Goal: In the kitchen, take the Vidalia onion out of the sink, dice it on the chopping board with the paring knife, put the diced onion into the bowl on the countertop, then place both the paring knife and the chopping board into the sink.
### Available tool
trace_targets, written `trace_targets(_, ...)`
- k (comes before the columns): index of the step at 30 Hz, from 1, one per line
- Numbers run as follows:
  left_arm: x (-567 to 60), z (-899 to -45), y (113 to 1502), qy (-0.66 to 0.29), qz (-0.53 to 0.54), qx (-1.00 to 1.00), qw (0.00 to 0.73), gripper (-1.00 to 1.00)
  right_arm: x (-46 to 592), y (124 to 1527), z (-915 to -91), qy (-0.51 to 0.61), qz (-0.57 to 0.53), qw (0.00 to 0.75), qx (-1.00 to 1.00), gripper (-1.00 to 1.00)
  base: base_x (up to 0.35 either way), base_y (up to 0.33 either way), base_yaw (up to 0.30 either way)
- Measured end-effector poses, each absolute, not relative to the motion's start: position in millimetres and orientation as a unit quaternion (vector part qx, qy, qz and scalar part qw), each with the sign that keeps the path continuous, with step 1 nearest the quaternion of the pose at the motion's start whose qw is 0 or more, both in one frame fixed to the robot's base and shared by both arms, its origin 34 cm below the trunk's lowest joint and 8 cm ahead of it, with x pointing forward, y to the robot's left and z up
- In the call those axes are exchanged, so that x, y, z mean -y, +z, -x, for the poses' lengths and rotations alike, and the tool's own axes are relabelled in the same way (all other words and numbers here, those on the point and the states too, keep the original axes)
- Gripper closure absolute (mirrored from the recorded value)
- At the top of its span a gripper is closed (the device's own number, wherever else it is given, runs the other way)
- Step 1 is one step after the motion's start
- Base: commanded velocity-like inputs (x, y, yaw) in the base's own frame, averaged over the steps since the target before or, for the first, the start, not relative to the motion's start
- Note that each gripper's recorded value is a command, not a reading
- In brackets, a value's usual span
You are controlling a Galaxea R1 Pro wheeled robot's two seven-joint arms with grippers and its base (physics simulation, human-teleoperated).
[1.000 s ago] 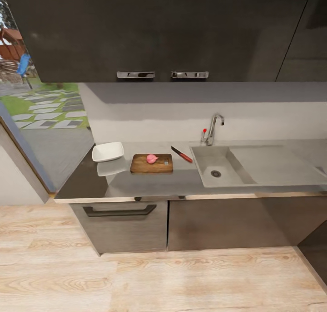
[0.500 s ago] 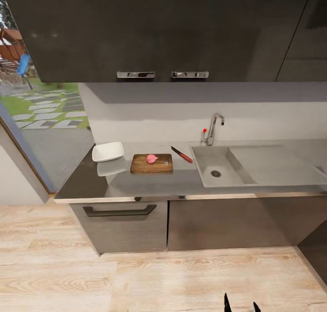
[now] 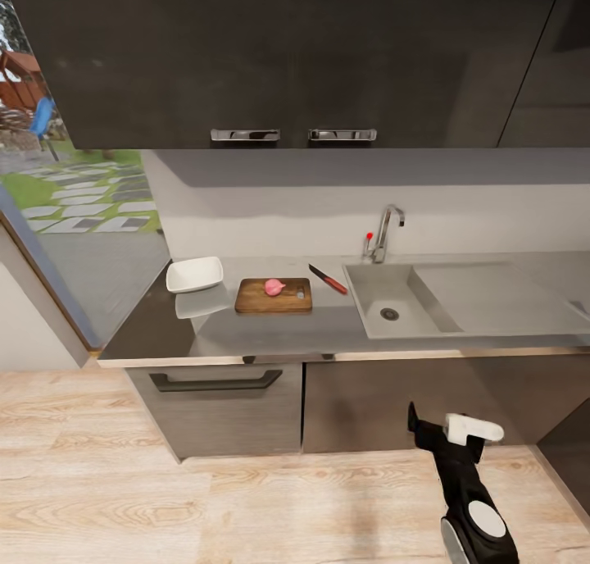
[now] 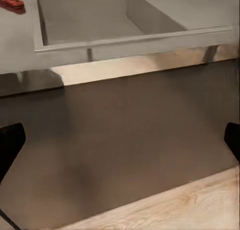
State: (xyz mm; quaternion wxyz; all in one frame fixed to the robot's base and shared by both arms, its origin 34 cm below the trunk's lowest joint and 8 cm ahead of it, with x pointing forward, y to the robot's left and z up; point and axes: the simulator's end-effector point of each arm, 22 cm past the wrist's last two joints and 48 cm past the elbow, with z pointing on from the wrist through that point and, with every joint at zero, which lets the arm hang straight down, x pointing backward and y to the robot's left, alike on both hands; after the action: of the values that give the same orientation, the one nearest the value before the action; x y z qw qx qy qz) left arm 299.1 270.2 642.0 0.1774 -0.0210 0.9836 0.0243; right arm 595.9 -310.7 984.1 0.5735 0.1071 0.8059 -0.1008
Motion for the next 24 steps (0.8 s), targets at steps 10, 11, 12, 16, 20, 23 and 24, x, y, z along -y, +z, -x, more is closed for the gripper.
trace_targets(10,-270.3,-297.6,641.5,0.024,0.021,-0.984,0.176,-1.0,303.7,1091.9,-711.1,-0.104,-0.104,0.584,-0.799,-1.0,0.0,0.0,0.0)
trace_targets(11,-270.3,-297.6,641.5,0.024,0.021,-0.984,0.176,-1.0,300.5,1102.6,-719.5,-0.102,-0.104,0.584,-0.799,-1.0,0.0,0.0,0.0)
trace_targets(12,-270.3,-297.4,641.5,0.024,0.021,-0.984,0.176,-1.0,298.6,1108.9,-724.0,-0.1,-0.104,0.584,-0.799,-1.0,0.0,0.0,0.0)
trace_targets(16,-270.1,-297.8,641.6,0.024,0.021,-0.984,0.176,-1.0,284.7,1152.1,-752.6,-0.09,-0.11,0.595,-0.791,-1.0,0.0,0.0,0.0)
trace_targets(20,-266.4,-298.2,641.6,0.022,0.021,-0.984,0.176,-1.0,267.9,1177.9,-780.5,-0.083,-0.102,0.597,-0.792,-1.0,0.0,0.0,0.0)
trace_targets(23,-262.0,-300.7,642.3,0.019,0.021,-0.983,0.179,-1.0,252.9,1171.7,-805.7,-0.082,-0.087,0.578,-0.807,-1.0,0.0,0.0,0.0)
trace_targets(24,-261.7,-301.0,642.4,0.019,0.021,-0.983,0.18,-1.0,251.1,1169.0,-808.5,-0.083,-0.086,0.574,-0.81,-1.0,0.0,0.0,0.0)
